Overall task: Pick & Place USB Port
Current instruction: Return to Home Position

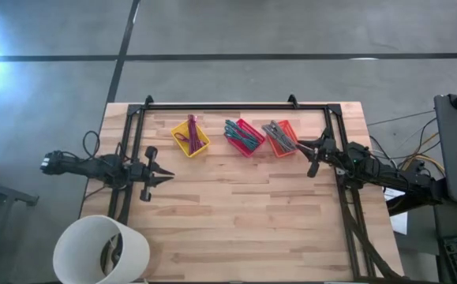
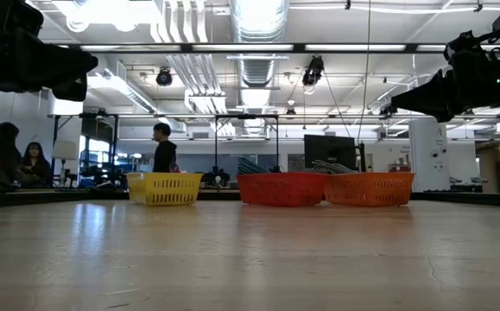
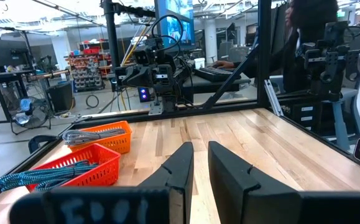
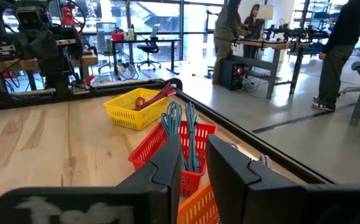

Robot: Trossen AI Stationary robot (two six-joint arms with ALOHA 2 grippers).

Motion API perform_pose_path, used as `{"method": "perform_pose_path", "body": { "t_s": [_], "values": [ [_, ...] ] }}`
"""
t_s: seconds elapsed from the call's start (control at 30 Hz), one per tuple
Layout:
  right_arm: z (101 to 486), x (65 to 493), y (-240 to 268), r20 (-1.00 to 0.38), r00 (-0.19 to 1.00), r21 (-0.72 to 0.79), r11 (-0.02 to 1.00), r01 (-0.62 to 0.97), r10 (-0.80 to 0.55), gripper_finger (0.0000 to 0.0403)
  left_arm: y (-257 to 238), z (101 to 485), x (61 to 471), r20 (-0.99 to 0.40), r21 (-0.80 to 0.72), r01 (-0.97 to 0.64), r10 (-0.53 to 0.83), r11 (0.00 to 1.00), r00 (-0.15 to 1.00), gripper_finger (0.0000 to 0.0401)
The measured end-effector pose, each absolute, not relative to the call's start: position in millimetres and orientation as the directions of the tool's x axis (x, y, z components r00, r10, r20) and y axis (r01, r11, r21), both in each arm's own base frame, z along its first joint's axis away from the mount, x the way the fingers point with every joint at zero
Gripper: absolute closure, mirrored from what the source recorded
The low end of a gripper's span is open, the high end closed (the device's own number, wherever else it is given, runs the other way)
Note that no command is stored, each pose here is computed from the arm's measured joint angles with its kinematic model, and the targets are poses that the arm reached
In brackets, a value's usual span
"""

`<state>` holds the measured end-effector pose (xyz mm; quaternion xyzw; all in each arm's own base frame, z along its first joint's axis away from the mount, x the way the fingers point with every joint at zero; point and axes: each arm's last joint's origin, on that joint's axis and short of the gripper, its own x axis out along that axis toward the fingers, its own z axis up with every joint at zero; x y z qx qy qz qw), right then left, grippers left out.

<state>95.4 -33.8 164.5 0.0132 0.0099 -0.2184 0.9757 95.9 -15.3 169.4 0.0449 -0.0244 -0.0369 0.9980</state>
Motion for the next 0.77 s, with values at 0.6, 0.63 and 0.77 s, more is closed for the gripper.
{"method": "perform_pose_path", "body": {
  "t_s": [0.6,0.63,0.77],
  "values": [
    [164.5,95.4,-33.8,-0.025,0.904,0.022,0.904,0.427,-0.426,0.0315,-15.3,169.4,95.9,0.045,0.091,0.072,-0.076,0.993,0.996,0.0346],
    [164.5,95.4,-33.8,-0.025,0.904,0.022,0.904,0.427,-0.426,0.0317,-15.3,169.4,95.9,0.045,0.092,0.072,-0.076,0.993,0.996,0.0346],
    [164.5,95.4,-33.8,-0.025,0.904,0.022,0.904,0.427,-0.426,0.0325,-15.3,169.4,95.9,0.045,0.092,0.072,-0.076,0.993,0.996,0.0346]
  ]
}}
